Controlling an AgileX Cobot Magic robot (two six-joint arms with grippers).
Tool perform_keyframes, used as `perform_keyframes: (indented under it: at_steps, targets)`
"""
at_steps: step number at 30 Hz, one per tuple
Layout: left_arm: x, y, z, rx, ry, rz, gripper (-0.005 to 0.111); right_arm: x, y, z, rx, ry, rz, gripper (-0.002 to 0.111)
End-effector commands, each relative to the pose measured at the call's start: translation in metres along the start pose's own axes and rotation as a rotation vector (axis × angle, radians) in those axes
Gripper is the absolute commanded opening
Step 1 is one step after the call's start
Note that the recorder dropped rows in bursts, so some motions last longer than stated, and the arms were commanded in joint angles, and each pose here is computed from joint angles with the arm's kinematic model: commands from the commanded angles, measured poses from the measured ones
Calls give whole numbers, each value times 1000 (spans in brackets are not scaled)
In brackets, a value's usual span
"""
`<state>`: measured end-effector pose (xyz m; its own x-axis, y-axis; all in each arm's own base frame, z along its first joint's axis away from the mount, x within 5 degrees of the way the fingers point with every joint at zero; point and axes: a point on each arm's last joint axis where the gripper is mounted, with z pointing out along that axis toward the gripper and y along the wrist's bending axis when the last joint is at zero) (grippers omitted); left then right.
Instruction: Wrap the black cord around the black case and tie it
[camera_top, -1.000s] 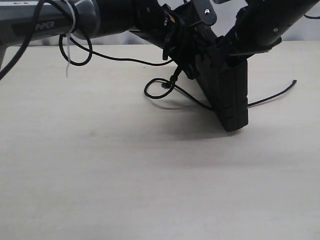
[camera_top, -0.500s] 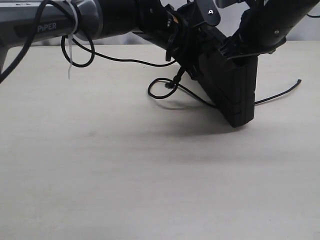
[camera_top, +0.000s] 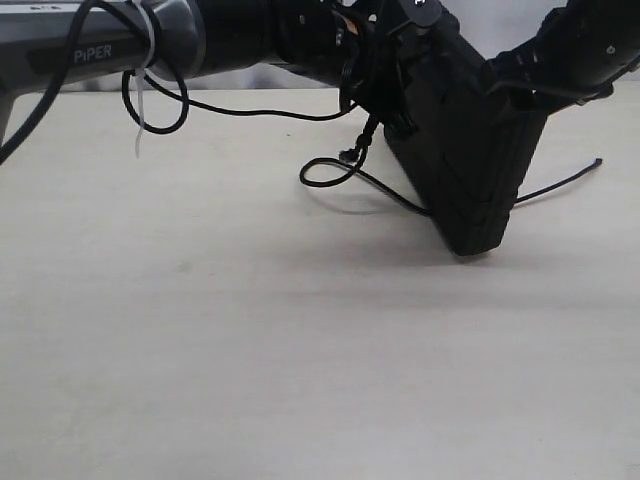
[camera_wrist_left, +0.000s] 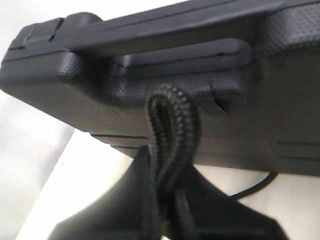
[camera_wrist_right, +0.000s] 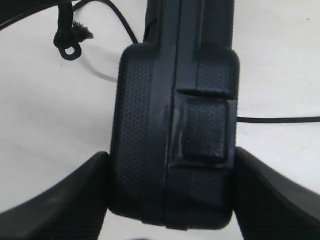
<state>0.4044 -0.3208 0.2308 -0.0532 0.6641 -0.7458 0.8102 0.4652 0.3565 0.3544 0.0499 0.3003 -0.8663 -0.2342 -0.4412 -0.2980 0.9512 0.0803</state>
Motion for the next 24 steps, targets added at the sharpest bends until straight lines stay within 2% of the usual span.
perform_keyframes:
  at_steps: [1,4,6,8,11,13,15,17,19,22,24]
  targets:
    - [-6,2,-4,-17,-25,-10,27,3,-2,6,0,12,-10,4]
    - [-3,-1,-4,17,8,-4,53,3,-2,6,0,12,-10,4]
    - [5,-5,-5,69,94,62,65,3,-2,6,0,12,-10,4]
    - [16,-8,-7,115,204,133,67,3,-2,6,0,12,-10,4]
    - [35,-8,-13,173,398,160,67,3,-2,6,0,12,-10,4]
    - [52,-8,-22,269,547,141,67,3,-2,6,0,12,-10,4]
    - [68,-12,-26,414,645,157,67,3,-2,6,1,9,-10,4]
    - [77,-18,-22,529,618,215,67,3,-2,6,1,9,-10,4]
    - [82,-26,-11,576,528,245,67,3,-2,6,1,9,-10,4]
    - [91,-37,4,606,424,361,67,2,-2,6,2,7,-10,4]
    - [99,-40,14,593,411,436,67,2,-2,6,2,6,-10,4]
